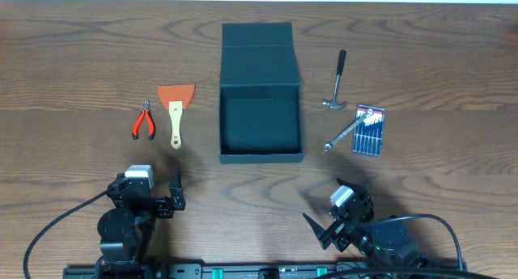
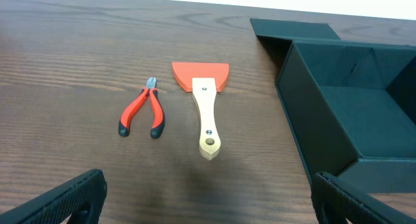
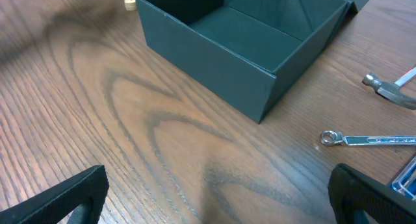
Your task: Pack container
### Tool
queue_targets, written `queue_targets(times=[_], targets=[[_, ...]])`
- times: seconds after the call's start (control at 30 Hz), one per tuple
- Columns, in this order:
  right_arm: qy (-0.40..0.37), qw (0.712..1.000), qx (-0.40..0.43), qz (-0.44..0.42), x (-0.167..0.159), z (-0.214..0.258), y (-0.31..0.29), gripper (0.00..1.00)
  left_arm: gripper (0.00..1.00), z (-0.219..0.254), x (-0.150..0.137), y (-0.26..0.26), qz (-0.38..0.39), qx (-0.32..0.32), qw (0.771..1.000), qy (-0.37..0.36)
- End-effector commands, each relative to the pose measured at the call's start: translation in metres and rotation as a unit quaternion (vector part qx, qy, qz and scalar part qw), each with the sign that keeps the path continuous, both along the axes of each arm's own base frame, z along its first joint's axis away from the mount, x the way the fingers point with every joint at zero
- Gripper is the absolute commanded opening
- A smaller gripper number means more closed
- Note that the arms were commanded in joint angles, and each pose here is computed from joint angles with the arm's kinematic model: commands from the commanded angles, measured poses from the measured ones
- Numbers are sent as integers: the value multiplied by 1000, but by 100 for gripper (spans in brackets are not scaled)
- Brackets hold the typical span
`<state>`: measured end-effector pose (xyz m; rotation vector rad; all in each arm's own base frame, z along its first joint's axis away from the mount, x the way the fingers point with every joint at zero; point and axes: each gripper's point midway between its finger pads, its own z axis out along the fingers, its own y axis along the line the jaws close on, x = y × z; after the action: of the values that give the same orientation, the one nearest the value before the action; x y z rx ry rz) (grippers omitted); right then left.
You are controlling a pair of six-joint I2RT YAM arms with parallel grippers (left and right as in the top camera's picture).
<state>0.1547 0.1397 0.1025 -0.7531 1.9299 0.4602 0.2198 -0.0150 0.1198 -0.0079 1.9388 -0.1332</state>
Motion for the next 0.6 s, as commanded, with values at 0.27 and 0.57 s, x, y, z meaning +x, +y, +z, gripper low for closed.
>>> queue_targets(times=[0.27, 0.57], targets=[[-46, 999, -23, -8, 10, 6, -4, 99, 98, -9, 0, 2, 6, 0, 1000, 8], [228, 914, 273, -196, 6, 1, -4, 99, 98, -9, 0, 2, 6, 0, 1000, 8]])
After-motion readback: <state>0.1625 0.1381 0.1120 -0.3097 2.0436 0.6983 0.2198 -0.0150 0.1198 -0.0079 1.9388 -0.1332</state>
